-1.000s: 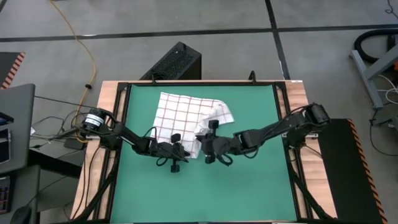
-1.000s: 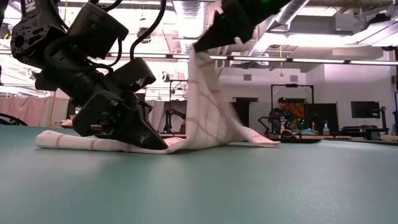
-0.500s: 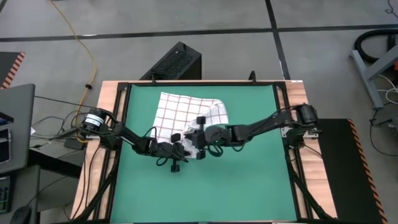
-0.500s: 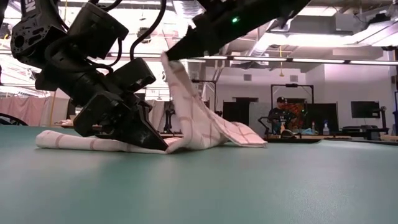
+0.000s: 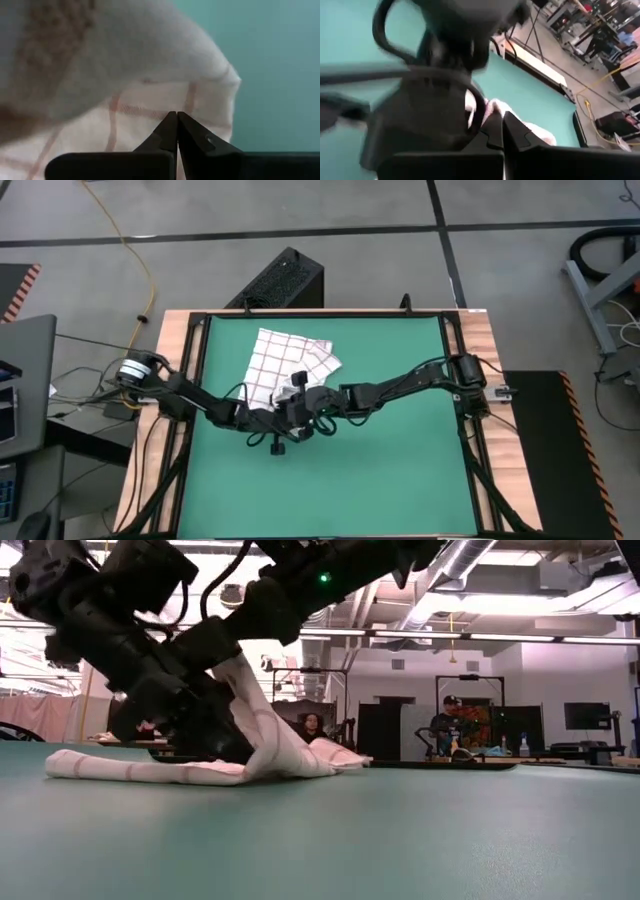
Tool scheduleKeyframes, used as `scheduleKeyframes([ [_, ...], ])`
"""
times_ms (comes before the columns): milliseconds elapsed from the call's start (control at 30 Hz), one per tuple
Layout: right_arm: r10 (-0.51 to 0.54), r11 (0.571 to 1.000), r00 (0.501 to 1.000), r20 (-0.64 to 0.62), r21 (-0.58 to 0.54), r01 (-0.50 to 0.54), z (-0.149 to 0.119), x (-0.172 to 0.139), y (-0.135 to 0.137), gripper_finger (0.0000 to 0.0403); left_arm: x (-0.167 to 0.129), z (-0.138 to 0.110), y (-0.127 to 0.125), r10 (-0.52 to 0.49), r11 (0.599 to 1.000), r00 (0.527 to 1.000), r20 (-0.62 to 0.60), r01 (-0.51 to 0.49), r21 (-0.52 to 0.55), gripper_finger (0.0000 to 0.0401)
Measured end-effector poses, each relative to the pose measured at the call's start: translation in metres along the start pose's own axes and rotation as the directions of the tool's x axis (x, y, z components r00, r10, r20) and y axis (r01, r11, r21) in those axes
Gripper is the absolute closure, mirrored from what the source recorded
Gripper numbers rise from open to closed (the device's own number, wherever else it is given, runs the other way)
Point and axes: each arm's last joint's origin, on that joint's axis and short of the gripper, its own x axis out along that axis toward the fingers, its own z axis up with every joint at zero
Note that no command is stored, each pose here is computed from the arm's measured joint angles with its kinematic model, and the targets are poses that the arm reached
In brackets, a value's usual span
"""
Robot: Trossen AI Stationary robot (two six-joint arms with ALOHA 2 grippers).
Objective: Roll towel
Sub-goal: Fold the white towel
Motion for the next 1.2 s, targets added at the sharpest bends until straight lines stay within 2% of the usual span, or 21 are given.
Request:
scheduleKeyframes([
  [100, -0.001, 1.0, 1.0, -0.003, -0.001, 0.001, 0.0, 0.0, 0.0, 0.04, -0.017, 0.004, -0.001, 0.018, 1.0, 0.998, -0.055, -0.018, -0.002, 0.0401],
  [267, 0.007, 1.0, 1.0, 0.013, -0.005, -0.007, 0.001, -0.001, -0.001, 0.04, -0.046, 0.003, -0.003, 0.146, 0.989, 0.978, -0.148, -0.149, -0.012, 0.0401],
  [367, 0.031, 0.999, 0.998, 0.049, 0.003, -0.032, 0.001, 0.001, -0.004, 0.04, -0.06, -0.007, -0.008, 0.162, 0.985, 0.965, -0.208, -0.17, -0.021, 0.0401],
  [567, 0.034, 0.999, 0.998, 0.045, 0.01, -0.035, -0.002, 0.002, -0.007, 0.04, -0.08, -0.027, -0.016, 0.258, 0.955, 0.92, -0.294, -0.29, -0.069, 0.0401],
  [867, 0.016, 1.0, 0.995, 0.094, 0.017, -0.018, 0.003, 0.002, -0.01, 0.04, -0.076, -0.046, -0.025, 0.283, 0.95, 0.891, -0.355, -0.311, -0.023, 0.0401],
  [1033, 0.043, 0.999, 0.991, 0.13, 0.019, -0.046, 0.004, 0.003, -0.012, 0.04, -0.066, -0.063, -0.026, 0.336, 0.936, 0.88, -0.334, -0.352, 0.013, 0.0401],
  [1200, 0.035, 0.999, 0.99, 0.139, 0.023, -0.039, 0.004, 0.003, -0.014, 0.04, -0.059, -0.065, -0.029, 0.334, 0.937, 0.893, -0.302, -0.35, 0.003, 0.0401],
])
